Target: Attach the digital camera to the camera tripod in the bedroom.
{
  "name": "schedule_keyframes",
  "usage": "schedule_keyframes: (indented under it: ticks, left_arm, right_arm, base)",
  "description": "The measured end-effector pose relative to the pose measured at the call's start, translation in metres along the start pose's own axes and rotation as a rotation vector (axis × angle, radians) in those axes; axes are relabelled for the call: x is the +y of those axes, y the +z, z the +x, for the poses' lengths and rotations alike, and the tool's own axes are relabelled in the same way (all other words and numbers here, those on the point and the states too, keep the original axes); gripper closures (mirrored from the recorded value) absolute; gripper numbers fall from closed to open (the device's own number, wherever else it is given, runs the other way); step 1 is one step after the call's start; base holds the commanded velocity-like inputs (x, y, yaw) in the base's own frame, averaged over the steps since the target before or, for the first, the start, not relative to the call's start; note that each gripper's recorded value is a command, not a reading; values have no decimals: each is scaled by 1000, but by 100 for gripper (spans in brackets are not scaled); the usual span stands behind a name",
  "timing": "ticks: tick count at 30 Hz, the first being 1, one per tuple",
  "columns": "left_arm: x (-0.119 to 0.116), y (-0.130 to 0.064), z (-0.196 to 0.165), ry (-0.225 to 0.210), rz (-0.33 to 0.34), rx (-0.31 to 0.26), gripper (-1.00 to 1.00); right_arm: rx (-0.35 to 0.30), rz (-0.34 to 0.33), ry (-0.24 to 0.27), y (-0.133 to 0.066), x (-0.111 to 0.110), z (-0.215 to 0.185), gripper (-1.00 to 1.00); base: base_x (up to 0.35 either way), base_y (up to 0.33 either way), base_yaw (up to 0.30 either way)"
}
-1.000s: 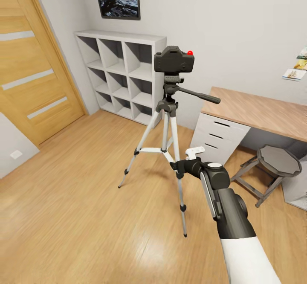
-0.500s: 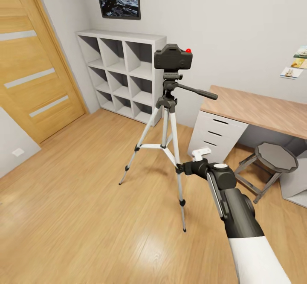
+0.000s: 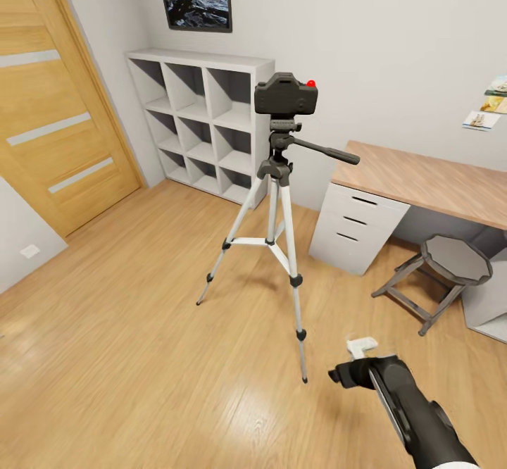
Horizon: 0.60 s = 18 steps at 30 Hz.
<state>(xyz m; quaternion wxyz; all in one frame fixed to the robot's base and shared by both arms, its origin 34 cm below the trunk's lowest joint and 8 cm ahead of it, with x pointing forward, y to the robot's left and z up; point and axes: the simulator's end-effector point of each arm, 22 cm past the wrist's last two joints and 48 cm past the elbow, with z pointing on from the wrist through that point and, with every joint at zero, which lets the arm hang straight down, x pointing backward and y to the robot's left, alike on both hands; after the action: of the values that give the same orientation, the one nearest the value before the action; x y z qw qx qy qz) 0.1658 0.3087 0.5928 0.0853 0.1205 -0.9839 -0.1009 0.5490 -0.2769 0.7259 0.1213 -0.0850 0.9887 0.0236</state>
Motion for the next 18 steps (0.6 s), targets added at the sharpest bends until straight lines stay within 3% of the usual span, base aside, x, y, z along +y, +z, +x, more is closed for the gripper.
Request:
schedule_keyframes:
  ticks: [5,10,18]
  left_arm:
    - [0,0,0,0,-1,2,-100]
    - [0,0,1,0,-1,6,-100]
    - [0,0,3,1,0,12,-100]
  right_arm:
    - [166,-9,54,38,-13,105,-100]
    - [301,-33,91,59,-14,223,-100]
    - [387,-74,105,54,8,331,-100]
  base:
    - [0,0,0]
    - [0,0,0]
    - [0,0,0]
